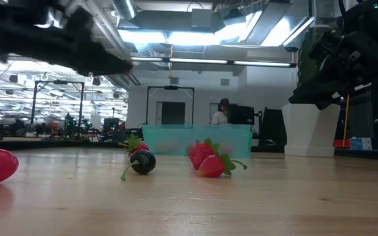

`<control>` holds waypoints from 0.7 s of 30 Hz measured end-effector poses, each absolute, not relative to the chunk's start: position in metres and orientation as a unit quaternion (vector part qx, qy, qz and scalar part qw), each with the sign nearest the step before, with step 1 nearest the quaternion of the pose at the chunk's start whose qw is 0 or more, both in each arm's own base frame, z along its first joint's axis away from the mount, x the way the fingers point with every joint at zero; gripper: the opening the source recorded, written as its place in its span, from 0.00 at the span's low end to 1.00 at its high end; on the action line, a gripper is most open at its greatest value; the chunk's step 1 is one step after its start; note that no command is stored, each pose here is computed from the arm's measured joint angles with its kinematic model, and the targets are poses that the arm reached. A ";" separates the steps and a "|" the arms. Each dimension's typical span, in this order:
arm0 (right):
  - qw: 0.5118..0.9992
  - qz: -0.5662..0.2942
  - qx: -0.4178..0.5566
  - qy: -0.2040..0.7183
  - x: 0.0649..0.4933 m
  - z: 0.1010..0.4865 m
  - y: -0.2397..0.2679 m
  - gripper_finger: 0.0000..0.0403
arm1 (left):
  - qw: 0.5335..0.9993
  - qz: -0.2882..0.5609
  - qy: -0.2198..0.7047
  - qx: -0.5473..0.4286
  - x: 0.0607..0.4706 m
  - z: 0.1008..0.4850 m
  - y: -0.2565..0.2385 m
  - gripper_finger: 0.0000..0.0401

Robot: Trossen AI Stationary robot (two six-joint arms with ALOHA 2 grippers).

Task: Pick and placing Produce into tupperware
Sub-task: Put the red strawberry into the light blue bin

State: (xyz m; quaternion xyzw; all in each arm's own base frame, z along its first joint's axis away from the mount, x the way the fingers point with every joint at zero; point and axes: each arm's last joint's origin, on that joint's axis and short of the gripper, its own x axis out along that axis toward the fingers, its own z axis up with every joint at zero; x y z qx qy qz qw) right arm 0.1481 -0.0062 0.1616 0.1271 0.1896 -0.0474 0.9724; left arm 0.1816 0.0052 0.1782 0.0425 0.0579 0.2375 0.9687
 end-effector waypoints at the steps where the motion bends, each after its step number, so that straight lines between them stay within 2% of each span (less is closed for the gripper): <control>1: 0.972 -0.047 0.127 0.190 0.148 0.162 -0.006 0.38 | 0.967 0.240 0.070 0.044 0.187 0.179 0.010 0.30; 21: 0.971 -0.049 0.129 0.197 0.148 0.160 -0.006 0.38 | 0.967 0.169 0.191 -0.026 0.273 0.171 0.097 0.30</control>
